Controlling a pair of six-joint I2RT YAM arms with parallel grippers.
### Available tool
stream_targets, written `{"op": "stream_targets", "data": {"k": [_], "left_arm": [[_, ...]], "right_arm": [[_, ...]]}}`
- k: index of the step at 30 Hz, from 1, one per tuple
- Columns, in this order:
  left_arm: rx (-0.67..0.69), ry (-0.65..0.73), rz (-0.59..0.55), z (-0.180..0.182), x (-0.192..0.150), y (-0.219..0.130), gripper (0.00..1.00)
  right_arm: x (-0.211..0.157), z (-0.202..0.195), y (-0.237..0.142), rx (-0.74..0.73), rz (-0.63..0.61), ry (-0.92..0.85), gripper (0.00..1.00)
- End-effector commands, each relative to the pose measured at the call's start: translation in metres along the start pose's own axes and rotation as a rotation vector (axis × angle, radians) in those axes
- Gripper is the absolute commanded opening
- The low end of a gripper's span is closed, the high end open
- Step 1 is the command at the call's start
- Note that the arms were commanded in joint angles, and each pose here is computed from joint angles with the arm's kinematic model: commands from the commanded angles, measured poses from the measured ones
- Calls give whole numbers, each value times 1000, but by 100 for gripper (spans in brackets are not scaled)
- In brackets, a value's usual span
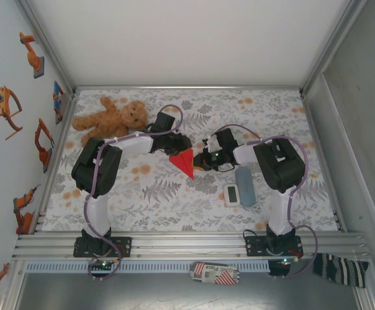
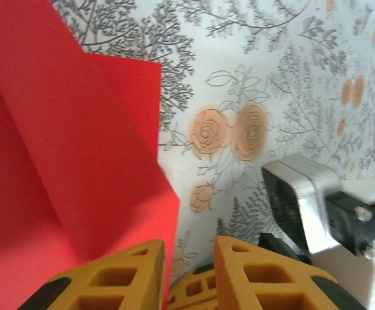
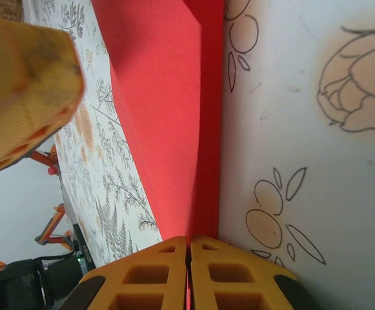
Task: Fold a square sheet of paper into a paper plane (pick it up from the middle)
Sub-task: Fourth fold the wing at the center of the table.
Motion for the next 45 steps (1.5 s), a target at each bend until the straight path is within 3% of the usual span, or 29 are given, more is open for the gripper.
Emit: {"op": "stream_targets", "data": {"k": [1, 21, 45], "left_arm": [[17, -41, 25, 12, -2, 6, 26], [94, -80, 57, 28, -10, 14, 18], [102, -89, 76, 33, -11, 19, 20]], "right_arm": [[-5, -61, 12, -235, -39, 95, 10], [-4, -66, 12, -289, -26, 93, 11], [-6, -69, 15, -300, -10, 95, 11]]}}
Point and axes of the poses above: each hand's point on the last joint's axis, 136 mm out from that joint toward the fingers, its own y axis out along the fingers, its own z axis along the line the jaws close on, x = y × z, the point moved 7 cm from there along -y, back along the fingers, and after that the axes turned 11 degrees about y, right-handed, at the moved point
